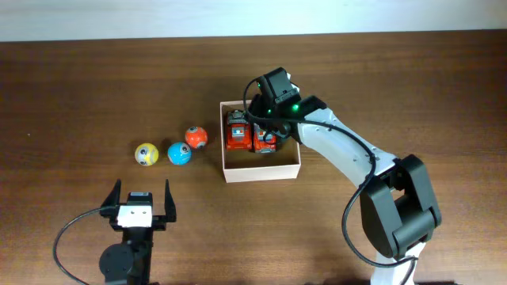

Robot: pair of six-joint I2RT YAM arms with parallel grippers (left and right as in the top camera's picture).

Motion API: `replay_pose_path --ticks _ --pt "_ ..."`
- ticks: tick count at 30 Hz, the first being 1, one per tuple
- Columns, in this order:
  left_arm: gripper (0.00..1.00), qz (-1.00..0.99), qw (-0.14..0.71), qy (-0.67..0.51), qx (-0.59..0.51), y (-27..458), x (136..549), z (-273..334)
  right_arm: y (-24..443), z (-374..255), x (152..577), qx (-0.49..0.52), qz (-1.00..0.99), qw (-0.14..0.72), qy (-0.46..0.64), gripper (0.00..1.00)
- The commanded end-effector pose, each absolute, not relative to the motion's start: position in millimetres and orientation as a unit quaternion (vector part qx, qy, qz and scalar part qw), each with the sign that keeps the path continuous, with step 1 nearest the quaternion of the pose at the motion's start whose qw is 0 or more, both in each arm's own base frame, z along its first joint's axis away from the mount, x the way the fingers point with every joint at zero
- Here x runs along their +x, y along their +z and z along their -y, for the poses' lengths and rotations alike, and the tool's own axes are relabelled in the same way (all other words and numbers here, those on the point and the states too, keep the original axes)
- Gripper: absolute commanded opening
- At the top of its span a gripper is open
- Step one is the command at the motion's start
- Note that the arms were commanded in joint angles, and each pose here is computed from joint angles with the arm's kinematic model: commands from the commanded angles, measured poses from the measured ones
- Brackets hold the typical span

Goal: Pack container
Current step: 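Raise the right gripper out of the box and retract it right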

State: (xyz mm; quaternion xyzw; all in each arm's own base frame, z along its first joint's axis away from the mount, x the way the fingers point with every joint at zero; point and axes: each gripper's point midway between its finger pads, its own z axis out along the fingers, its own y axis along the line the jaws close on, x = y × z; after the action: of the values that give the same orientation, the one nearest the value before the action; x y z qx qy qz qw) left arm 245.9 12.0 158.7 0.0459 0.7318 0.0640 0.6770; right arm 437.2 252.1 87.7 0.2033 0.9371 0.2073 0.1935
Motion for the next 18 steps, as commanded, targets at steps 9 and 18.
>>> replay_pose_path --ticks 9,18 --pt "0.99 -0.731 0.677 0.065 0.053 158 246 -11 104 -266 439 0.148 -0.940 0.205 0.229 0.73" --pt "0.99 -0.731 0.677 0.065 0.053 158 246 -11 158 -253 444 0.067 -0.941 0.270 0.192 0.85"
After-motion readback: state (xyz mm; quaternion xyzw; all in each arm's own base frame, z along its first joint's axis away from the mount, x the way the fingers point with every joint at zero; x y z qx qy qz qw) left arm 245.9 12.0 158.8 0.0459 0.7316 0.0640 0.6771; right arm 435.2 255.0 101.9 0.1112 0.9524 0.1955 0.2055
